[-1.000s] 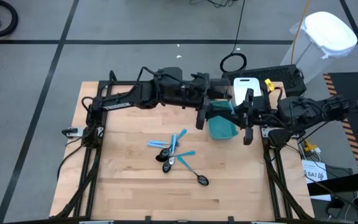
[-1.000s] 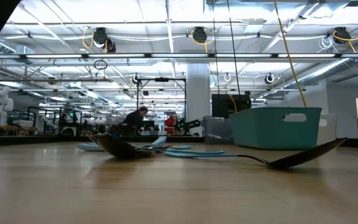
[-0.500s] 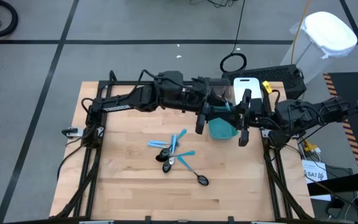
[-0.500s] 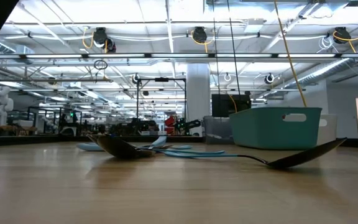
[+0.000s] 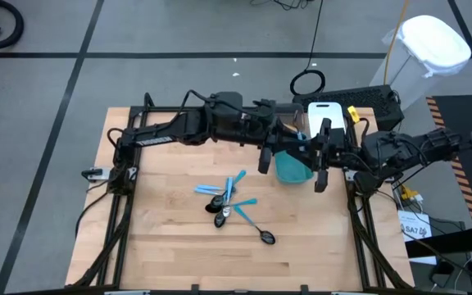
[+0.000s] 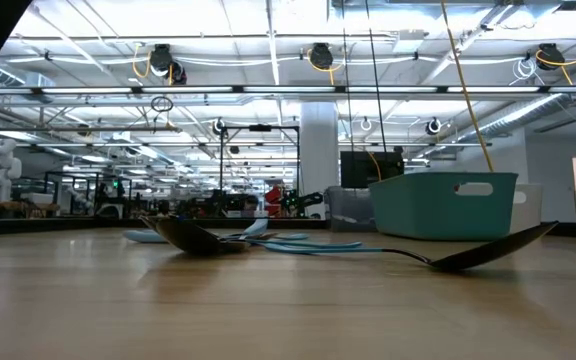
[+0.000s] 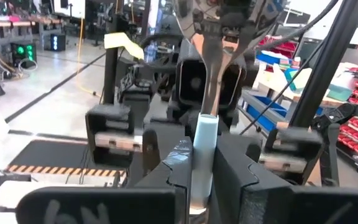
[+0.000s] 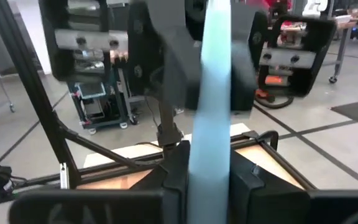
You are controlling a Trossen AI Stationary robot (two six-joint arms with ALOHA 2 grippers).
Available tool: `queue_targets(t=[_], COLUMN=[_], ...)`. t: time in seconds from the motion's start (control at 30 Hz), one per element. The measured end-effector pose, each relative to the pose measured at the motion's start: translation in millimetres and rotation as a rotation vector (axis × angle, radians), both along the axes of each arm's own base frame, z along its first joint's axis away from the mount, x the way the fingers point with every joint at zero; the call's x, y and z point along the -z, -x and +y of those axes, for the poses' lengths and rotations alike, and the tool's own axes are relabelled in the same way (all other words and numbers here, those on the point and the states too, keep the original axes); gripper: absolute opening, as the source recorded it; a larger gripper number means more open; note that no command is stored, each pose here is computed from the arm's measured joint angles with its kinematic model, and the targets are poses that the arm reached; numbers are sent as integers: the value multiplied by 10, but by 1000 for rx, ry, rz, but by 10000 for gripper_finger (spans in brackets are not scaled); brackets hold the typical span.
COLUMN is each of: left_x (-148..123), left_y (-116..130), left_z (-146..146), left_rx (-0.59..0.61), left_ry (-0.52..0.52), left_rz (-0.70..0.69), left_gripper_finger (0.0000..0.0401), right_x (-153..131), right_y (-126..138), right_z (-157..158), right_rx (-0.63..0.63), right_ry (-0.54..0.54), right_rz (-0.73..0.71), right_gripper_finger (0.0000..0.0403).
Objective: Sort silverware by color (type)
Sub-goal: Put the light blue spoon into the white bin
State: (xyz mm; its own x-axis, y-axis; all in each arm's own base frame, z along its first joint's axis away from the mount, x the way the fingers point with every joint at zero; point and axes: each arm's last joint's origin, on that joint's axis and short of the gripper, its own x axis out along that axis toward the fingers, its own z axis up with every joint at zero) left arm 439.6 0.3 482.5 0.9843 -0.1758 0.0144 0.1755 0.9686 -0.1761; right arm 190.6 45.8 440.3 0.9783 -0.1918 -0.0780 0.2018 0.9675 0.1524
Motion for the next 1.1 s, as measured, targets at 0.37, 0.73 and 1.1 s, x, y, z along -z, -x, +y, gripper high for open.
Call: queue_targets(t=[0.37, 0.73, 1.1], left_x=[64, 48, 39], left_y=[-4, 4, 4], left_z=[145, 291, 293], left_rx=[-97, -96, -99], left_ry=[67, 86, 47], left_rz=[71, 56, 41], left_gripper_finger=[38, 38, 38], right_x=[36, 105, 111], right_y=[17, 60, 136], right_z=[-22, -36, -63], right_rx=[70, 82, 102], right_ry=[-70, -130, -124], right_rz=[19, 78, 98], right_gripper_finger=[98, 106, 106])
